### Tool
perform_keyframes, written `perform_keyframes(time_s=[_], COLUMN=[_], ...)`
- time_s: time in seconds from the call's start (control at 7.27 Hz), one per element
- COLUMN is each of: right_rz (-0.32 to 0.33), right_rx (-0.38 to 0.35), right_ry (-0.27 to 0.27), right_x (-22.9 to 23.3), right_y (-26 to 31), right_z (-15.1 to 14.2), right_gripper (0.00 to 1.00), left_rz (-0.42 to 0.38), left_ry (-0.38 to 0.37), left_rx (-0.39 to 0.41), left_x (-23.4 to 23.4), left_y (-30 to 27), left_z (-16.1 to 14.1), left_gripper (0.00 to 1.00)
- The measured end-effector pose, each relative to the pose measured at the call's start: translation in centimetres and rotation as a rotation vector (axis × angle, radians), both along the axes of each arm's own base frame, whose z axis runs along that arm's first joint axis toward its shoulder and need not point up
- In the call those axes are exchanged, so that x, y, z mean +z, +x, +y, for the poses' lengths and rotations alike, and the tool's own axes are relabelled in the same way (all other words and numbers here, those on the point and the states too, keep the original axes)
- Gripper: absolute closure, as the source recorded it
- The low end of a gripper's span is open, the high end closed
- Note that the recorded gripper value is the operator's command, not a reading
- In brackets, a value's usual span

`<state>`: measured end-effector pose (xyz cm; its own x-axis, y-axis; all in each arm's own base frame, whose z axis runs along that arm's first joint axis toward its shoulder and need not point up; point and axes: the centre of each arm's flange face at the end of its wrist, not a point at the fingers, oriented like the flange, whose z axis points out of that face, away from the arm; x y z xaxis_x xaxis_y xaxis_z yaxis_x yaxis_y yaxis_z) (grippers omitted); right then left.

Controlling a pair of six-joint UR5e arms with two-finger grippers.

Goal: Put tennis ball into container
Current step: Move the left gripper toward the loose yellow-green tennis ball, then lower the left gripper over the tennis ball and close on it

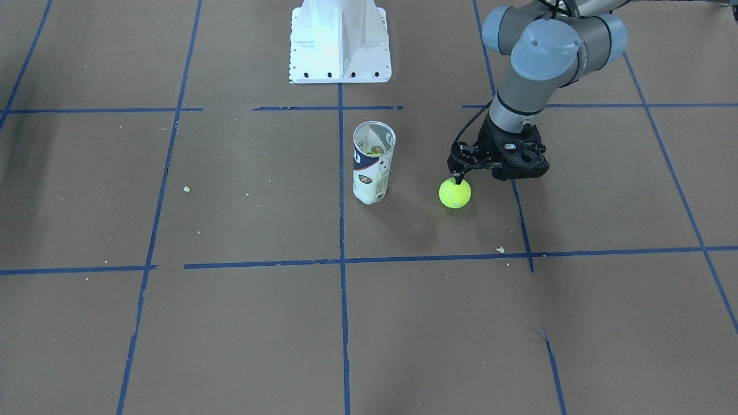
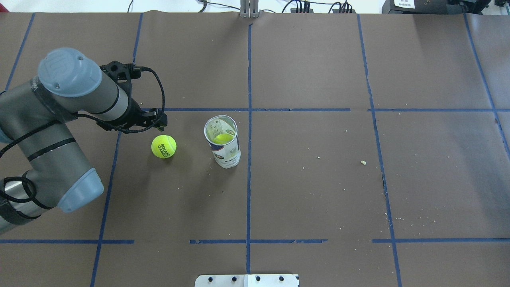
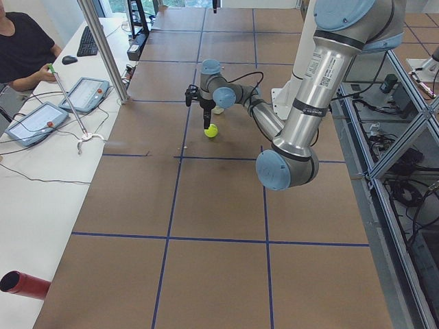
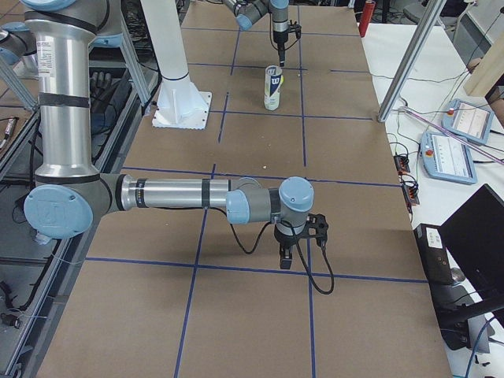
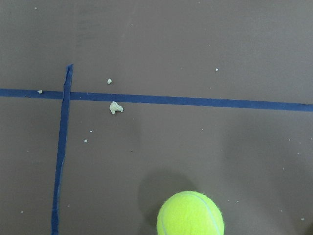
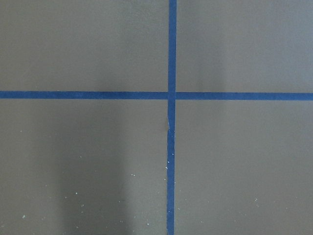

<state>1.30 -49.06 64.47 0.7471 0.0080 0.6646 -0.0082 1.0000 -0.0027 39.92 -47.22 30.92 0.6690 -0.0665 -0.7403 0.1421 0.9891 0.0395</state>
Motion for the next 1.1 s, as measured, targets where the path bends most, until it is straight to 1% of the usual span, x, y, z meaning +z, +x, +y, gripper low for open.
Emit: perform_keyframes(time_s=[0.41, 0.55, 0.83, 1.1], right_rz=[0.0, 0.0, 0.0, 0.0], right_rx=[0.0, 0.001, 0.001, 0.001], right_ry=[0.0, 0.0, 0.0, 0.0], right_x=[0.0, 0.0, 0.0, 0.0], right_y=[0.0, 0.0, 0.0, 0.0], right_z=[0.0, 0.0, 0.0, 0.0], right_gripper=[0.0, 0.0, 0.0, 0.0], left_rz=[0.015, 0.019, 0.021, 0.019], left_ry=[0.006, 0.001, -0.017, -0.023], left_rx=[-0.023, -0.017, 0.015, 0.028], left_x=[1.6, 1.8, 2.2, 2.9], left_y=[2.0, 2.8, 5.3, 6.5], left_z=[-0.3, 0.2, 2.1, 2.7], left_gripper=[0.0, 0.0, 0.0, 0.0])
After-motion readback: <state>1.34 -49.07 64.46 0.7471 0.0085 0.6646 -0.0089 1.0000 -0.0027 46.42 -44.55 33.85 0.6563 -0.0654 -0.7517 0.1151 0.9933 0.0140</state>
